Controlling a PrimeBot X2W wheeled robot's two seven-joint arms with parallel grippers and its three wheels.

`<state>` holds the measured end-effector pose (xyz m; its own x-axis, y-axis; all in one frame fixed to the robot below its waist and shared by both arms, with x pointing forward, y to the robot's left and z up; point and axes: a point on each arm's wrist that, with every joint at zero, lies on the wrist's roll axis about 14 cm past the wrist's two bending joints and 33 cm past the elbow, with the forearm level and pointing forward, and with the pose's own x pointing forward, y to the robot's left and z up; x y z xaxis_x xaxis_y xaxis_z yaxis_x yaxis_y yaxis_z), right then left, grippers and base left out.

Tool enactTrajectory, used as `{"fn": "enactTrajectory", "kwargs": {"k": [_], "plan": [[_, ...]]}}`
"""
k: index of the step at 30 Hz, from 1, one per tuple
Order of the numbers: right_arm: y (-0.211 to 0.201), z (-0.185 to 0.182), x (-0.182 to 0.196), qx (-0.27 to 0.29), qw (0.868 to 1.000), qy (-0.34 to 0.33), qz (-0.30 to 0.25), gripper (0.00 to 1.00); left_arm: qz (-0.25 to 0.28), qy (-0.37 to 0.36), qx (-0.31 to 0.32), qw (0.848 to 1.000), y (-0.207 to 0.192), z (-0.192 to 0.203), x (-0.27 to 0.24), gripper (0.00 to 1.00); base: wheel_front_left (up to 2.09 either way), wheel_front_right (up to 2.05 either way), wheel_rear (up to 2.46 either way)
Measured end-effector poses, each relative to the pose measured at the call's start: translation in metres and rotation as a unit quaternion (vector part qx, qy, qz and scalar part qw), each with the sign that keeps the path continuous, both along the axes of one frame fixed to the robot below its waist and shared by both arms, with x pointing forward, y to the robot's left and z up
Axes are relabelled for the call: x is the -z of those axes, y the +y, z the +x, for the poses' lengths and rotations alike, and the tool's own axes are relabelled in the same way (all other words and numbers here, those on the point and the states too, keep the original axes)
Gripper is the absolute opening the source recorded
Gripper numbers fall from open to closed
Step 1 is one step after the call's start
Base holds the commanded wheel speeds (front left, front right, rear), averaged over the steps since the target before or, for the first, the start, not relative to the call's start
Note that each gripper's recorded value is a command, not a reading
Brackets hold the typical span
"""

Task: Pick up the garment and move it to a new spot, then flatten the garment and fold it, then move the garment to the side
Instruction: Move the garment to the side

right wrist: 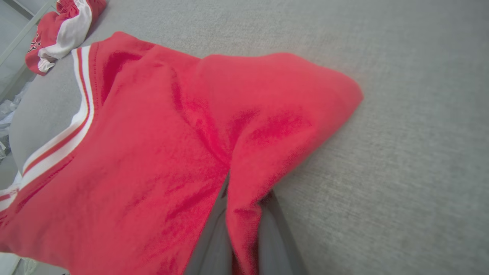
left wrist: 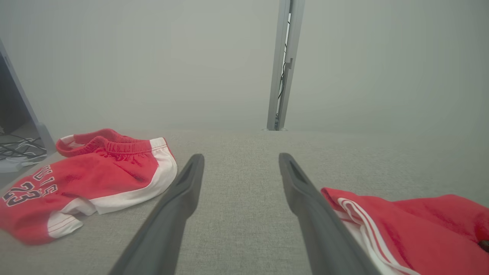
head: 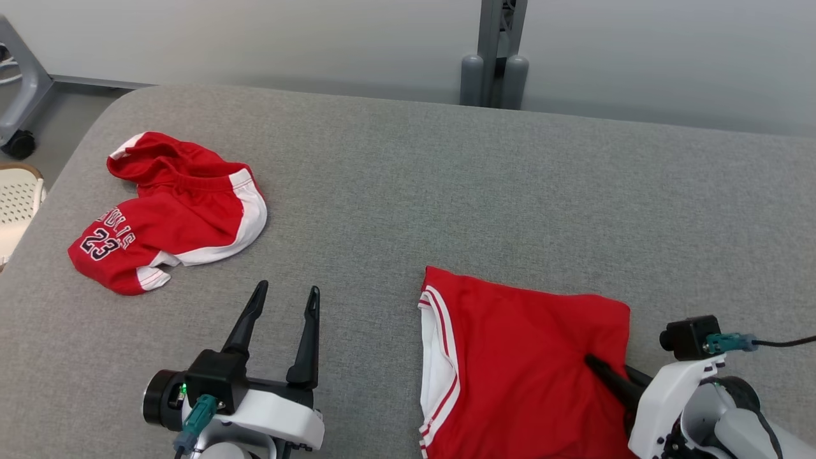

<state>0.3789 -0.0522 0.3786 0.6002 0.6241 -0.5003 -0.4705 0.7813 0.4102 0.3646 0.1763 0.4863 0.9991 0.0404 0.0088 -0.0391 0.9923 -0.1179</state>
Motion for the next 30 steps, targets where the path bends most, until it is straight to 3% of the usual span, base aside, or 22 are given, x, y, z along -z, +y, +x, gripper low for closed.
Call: {"fn": "enactTrajectory", "kwargs": {"k": [8,19,26,30], "plan": [[-0.043,0.032,-0.006,-0.008,0.997,-0.045,-0.065,0.0,0.003,0.006,0.055,0.998,-0.034,0.023,0.006,1.0,0.0,0.0,0.0],[-0.16,0.083,-0.011,0.05,0.98,-0.085,-0.172,0.0,-0.009,0.011,0.14,0.99,-0.095,0.072,0.022,1.0,0.0,0.0,0.0],[-0.233,0.104,-0.002,0.112,0.963,-0.079,-0.232,0.0,-0.011,0.028,0.185,0.982,-0.127,0.099,0.049,1.0,0.0,0.0,0.0],[-0.279,0.107,0.005,0.128,0.946,-0.069,-0.291,0.0,-0.012,0.046,0.195,0.98,-0.134,0.108,0.07,1.0,0.0,0.0,0.0]]}}
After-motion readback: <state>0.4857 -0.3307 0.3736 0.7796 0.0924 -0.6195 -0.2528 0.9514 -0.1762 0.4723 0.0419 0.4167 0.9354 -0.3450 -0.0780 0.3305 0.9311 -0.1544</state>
